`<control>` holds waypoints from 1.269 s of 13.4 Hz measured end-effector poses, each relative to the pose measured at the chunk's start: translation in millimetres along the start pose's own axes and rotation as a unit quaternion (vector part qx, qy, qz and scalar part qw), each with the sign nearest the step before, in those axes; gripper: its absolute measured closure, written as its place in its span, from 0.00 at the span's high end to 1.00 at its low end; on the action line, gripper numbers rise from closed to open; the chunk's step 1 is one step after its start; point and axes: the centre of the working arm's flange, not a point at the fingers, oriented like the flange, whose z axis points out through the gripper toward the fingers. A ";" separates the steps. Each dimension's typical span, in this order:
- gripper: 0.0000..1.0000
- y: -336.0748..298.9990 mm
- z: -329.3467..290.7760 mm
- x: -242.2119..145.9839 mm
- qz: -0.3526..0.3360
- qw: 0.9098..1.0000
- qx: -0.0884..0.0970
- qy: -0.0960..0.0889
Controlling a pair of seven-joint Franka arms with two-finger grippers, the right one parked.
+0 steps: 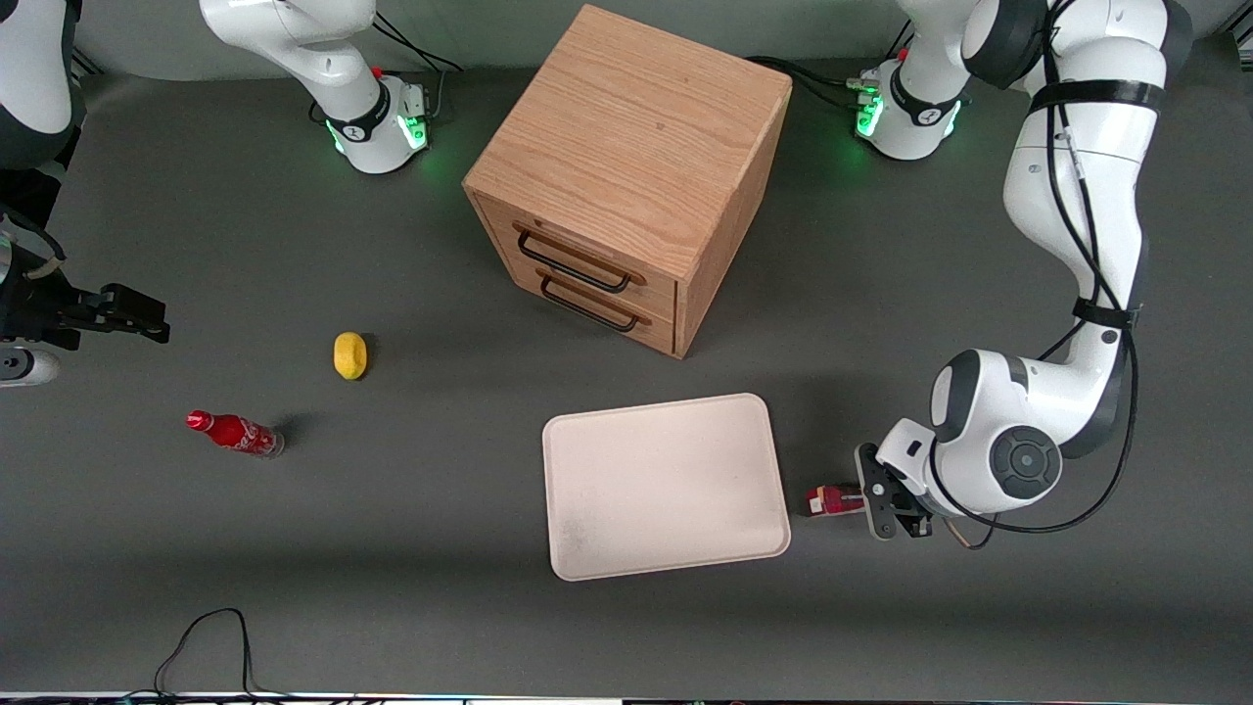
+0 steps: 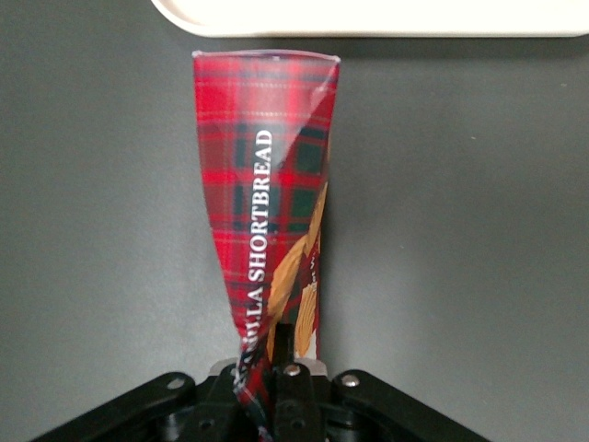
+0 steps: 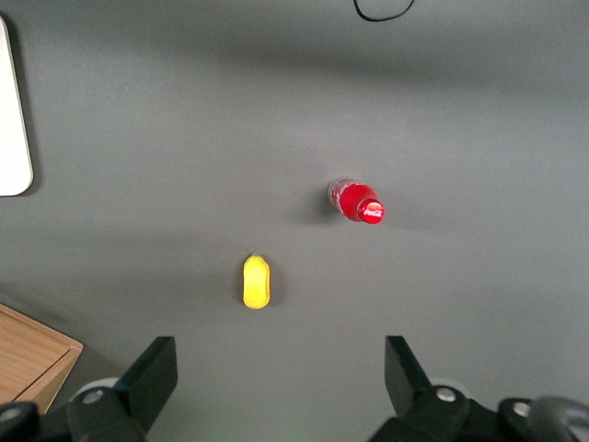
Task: Place red cookie box on tray
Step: 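Lift the cookie box and carry it over the cream tray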
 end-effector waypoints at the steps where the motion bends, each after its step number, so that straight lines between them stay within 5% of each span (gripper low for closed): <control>1: 0.05 1.1 -13.3 -1.0 0.000 1.000 -0.008 -0.004; 10: 0.05 70.9 -238.4 -14.4 -0.033 0.998 -0.036 -0.043; 17: 0.05 88.8 -246.9 12.2 -0.139 0.988 -0.035 -0.051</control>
